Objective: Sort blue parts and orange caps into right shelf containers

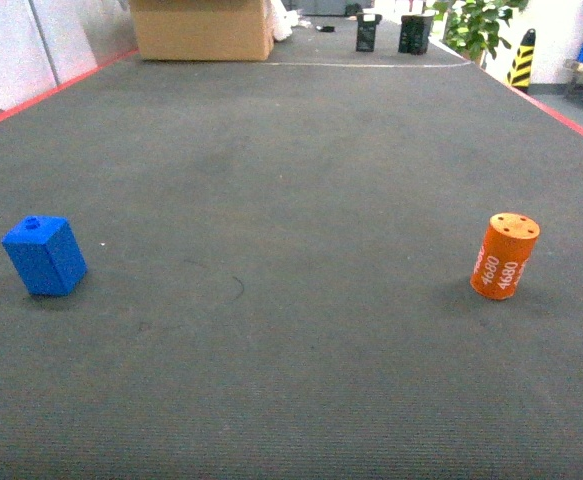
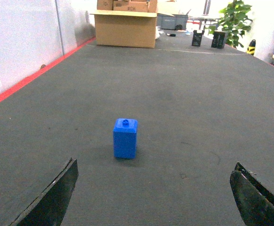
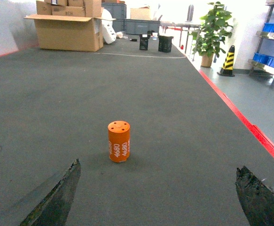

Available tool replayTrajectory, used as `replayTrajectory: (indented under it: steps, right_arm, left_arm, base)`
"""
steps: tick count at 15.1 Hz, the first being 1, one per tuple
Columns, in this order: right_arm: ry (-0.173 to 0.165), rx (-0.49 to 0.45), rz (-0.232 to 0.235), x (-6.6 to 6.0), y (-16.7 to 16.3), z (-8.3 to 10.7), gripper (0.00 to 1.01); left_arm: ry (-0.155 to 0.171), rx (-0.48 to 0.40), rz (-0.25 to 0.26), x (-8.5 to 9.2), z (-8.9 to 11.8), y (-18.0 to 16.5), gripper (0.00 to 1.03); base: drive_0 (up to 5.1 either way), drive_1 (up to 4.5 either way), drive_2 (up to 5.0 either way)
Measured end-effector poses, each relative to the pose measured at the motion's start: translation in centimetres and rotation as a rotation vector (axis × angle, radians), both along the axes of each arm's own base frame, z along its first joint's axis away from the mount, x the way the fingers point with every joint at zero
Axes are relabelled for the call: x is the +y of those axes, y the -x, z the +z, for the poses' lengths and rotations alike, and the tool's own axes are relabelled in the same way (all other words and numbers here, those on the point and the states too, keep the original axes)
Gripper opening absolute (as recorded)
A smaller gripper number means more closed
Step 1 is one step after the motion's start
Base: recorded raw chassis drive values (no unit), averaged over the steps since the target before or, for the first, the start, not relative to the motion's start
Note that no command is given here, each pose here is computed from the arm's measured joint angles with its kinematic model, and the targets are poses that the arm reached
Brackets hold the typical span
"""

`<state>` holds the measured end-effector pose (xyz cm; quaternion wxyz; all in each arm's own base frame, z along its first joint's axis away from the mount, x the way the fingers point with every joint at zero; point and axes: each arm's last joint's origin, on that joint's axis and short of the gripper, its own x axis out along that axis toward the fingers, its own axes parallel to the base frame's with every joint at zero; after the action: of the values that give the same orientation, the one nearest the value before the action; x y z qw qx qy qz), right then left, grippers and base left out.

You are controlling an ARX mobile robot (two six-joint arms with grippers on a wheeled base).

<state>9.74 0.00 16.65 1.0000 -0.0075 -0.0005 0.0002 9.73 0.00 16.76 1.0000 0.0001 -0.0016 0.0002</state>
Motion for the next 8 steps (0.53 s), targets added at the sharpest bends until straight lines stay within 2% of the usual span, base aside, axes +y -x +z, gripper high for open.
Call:
replayTrajectory:
  steps: [3,4,5,8]
  right_arm:
    - [0.002,0.003,-0.002,0.0,0.0,0.0,0.98]
    - [0.053,0.09,-0.044,0.1,-0.2,-0.3,0.98]
    - [0.084,0.129,-0.058,0.0,-0.8,-0.2,0.98]
    - [0.093,0.139,-0.084,-0.4,-5.2,2.5,0.98]
  left_arm:
    - [0.0,0.0,0.0,0.0,0.0,0.0,0.98]
    - [0.0,0.0,0.0,0.0,0.0,0.0,0.98]
    - [0.0,0.0,0.0,0.0,0.0,0.0,0.98]
    - [0.0,0.0,0.0,0.0,0.0,0.0,0.98]
  base:
    - [0.0,0.0,0.0]
    - [0.0,0.0,0.0]
    - [0.0,0.0,0.0]
    - [0.0,0.0,0.0]
